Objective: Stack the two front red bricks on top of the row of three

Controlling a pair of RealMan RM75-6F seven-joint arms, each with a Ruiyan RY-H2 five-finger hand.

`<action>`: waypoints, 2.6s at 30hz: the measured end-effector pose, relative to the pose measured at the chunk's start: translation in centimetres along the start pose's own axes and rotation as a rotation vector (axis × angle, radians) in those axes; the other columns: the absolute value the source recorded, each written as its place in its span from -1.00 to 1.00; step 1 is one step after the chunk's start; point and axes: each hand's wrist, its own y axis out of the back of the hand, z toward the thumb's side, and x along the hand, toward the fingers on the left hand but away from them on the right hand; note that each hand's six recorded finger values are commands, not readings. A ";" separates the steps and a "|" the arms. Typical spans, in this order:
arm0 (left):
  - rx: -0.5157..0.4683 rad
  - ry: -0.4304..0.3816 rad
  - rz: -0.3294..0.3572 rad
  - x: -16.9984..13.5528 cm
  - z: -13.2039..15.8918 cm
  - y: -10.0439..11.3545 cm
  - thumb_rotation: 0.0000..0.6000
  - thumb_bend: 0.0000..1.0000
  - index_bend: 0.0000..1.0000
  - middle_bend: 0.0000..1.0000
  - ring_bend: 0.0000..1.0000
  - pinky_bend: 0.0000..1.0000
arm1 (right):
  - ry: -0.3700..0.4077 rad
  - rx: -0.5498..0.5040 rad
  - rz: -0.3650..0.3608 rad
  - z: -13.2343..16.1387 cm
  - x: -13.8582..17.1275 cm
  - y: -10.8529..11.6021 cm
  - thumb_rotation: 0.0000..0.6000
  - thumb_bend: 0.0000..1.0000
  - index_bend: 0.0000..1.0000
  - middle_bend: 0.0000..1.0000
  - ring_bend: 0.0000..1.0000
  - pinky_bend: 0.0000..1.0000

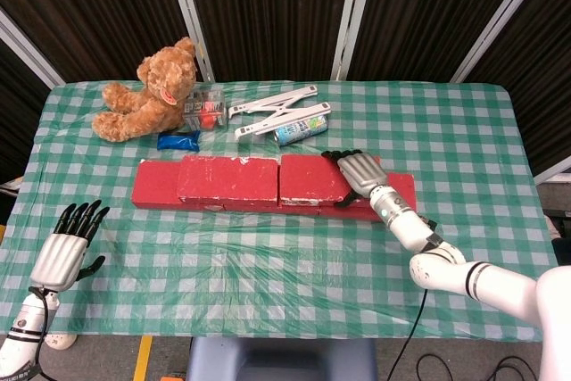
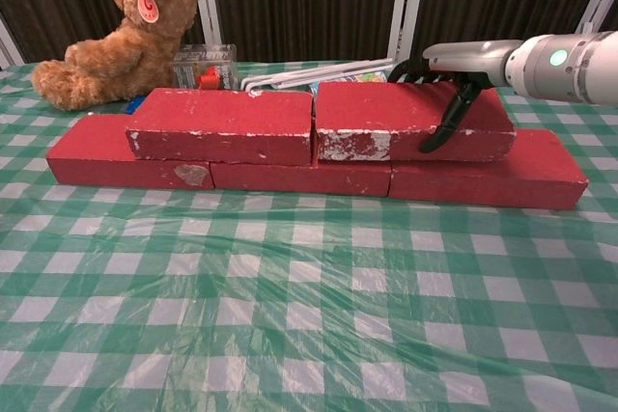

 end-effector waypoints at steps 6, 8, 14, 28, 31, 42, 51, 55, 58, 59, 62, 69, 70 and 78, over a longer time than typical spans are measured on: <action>-0.004 -0.002 -0.002 0.0 -0.1 0.1 1.00 -0.47 -1.00 -1.00 -1.00 -0.96 | -0.015 0.008 -0.001 0.5 -0.1 -0.4 1.00 -0.44 0.07 -0.06 -0.40 -0.35; -0.005 -0.002 0.000 0.0 -0.1 0.1 1.00 -0.47 -1.00 -1.00 -1.00 -0.96 | -0.019 0.003 0.001 0.7 -0.2 -0.5 1.00 -0.44 0.05 -0.06 -0.42 -0.35; -0.009 -0.004 0.002 -0.1 -0.1 0.2 1.00 -0.47 -1.00 -1.00 -1.00 -0.96 | -0.026 0.005 0.001 1.1 -0.2 -0.7 1.00 -0.44 -0.19 -0.17 -0.56 -0.38; -0.013 -0.003 0.002 -0.1 -0.2 0.3 1.00 -0.47 -1.00 -1.00 -1.00 -0.96 | -0.077 0.034 0.010 0.9 0.3 -0.7 1.00 -0.54 -0.46 -0.37 -0.69 -0.44; -0.013 -0.004 0.004 -0.1 -0.2 0.3 1.00 -0.47 -1.00 -1.00 -1.00 -0.96 | -0.082 0.025 0.018 1.0 0.4 -0.8 1.00 -0.57 -0.47 -0.38 -0.70 -0.45; -0.013 -0.004 0.005 -0.1 -0.2 0.4 1.00 -0.47 -1.00 -1.00 -1.00 -0.96 | -0.077 0.004 0.038 1.2 0.8 -0.9 0.87 -0.77 -0.58 -0.46 -0.74 -0.50; -0.011 -0.002 0.000 0.0 -0.2 0.2 1.00 -0.47 -1.00 -1.00 -1.00 -0.96 | -0.077 0.002 0.046 1.2 0.8 -1.0 0.86 -0.78 -0.79 -0.59 -0.82 -0.58; -0.010 -0.003 0.001 0.0 -0.2 0.2 1.00 -0.47 -1.00 -1.00 -1.00 -0.96 | -0.073 0.000 0.048 1.2 0.7 -1.1 0.85 -0.78 -0.84 -0.61 -0.83 -0.60; -0.008 -0.003 0.002 0.0 -0.1 0.2 1.00 -0.47 -1.00 -1.00 -1.00 -0.96 | -0.070 0.000 0.046 1.2 0.8 -1.0 0.86 -0.78 -0.87 -0.63 -0.85 -0.63; -0.008 -0.004 0.002 0.0 -0.1 0.2 1.00 -0.47 -1.00 -1.00 -1.00 -0.96 | -0.068 0.000 0.044 1.2 0.9 -0.9 0.86 -0.78 -0.89 -0.65 -0.87 -0.65; -0.005 -0.005 0.002 -0.1 -0.1 0.2 1.00 -0.47 -1.00 -1.00 -1.00 -0.96 | -0.058 -0.001 0.029 1.2 1.3 -0.4 0.85 -0.78 -0.93 -0.71 -0.95 -0.72; 0.000 -0.005 0.010 -0.3 -0.1 0.4 1.00 -0.47 -1.00 -1.00 -1.00 -0.96 | -0.036 -0.004 -0.029 0.3 3.5 1.3 0.84 -0.78 -0.85 -0.84 -1.00 -0.90; 0.001 -0.005 0.013 -0.4 -0.1 0.5 1.00 -0.47 -1.00 -1.00 -1.00 -0.96 | -0.041 -0.002 -0.046 -0.5 4.3 1.7 0.83 -0.78 -0.81 -0.85 -1.00 -0.91; 0.009 -0.006 0.010 -0.4 0.4 0.3 1.00 -0.47 -1.00 -1.00 -1.00 -0.96 | -0.144 0.024 -0.116 -9.7 11.8 2.7 0.29 -0.57 -0.40 -0.87 -1.00 -0.98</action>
